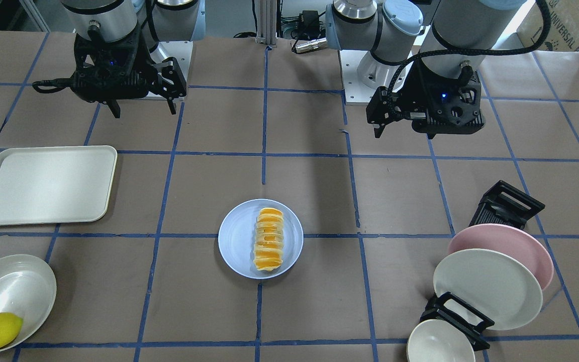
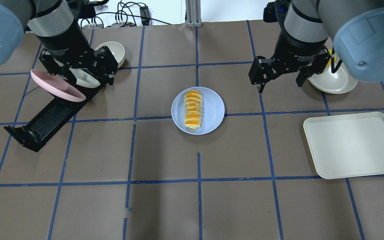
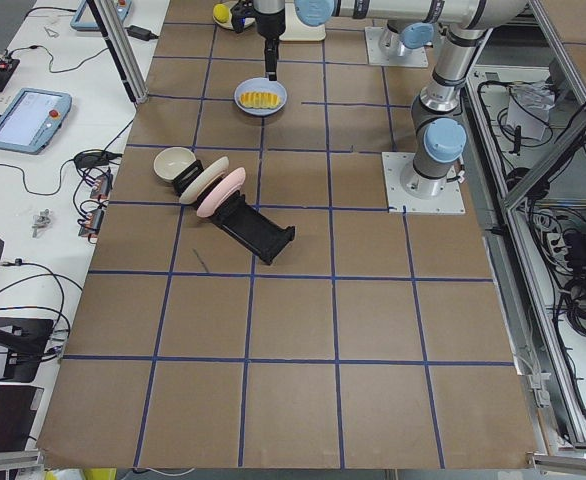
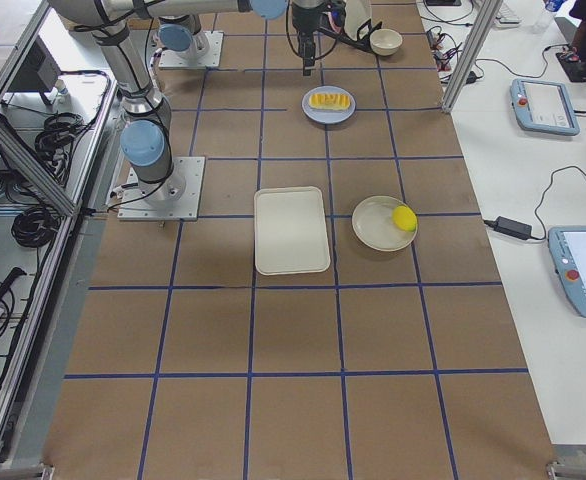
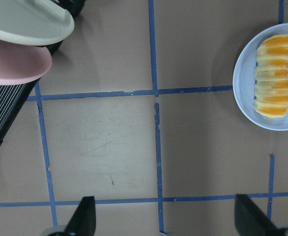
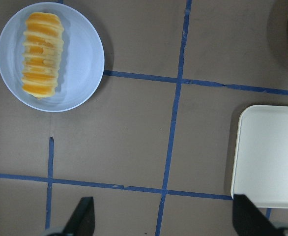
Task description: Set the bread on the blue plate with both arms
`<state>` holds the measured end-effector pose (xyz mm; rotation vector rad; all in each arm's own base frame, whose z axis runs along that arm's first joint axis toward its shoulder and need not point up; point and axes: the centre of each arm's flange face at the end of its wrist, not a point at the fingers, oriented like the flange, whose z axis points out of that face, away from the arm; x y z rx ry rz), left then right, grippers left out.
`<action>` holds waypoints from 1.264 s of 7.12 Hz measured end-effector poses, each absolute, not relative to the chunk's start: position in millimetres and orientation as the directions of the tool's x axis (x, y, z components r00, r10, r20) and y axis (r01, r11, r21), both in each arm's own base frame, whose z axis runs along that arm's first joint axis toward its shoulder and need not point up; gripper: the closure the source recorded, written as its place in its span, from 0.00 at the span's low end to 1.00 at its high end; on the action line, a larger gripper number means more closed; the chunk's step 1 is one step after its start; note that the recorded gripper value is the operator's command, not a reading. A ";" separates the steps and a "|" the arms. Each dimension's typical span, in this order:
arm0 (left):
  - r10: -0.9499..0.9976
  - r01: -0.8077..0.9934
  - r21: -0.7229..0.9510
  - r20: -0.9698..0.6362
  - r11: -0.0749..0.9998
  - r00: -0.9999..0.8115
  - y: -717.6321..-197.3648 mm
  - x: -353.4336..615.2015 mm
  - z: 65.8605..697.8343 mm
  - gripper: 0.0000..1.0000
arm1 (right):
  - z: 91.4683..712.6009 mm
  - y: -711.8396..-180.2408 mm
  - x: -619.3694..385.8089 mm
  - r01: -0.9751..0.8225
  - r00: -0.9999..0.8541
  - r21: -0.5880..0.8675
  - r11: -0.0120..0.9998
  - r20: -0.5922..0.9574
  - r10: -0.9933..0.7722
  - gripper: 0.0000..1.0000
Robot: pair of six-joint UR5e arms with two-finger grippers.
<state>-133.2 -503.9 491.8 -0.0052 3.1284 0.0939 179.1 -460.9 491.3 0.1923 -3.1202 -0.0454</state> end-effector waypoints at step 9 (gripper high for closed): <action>0.059 0.059 -0.043 -0.005 0.997 -0.998 -507.0 -134.2 522.0 0.00 | 488.6 -463.9 140.7 -0.042 -0.999 0.090 0.995 0.007 -0.042 0.00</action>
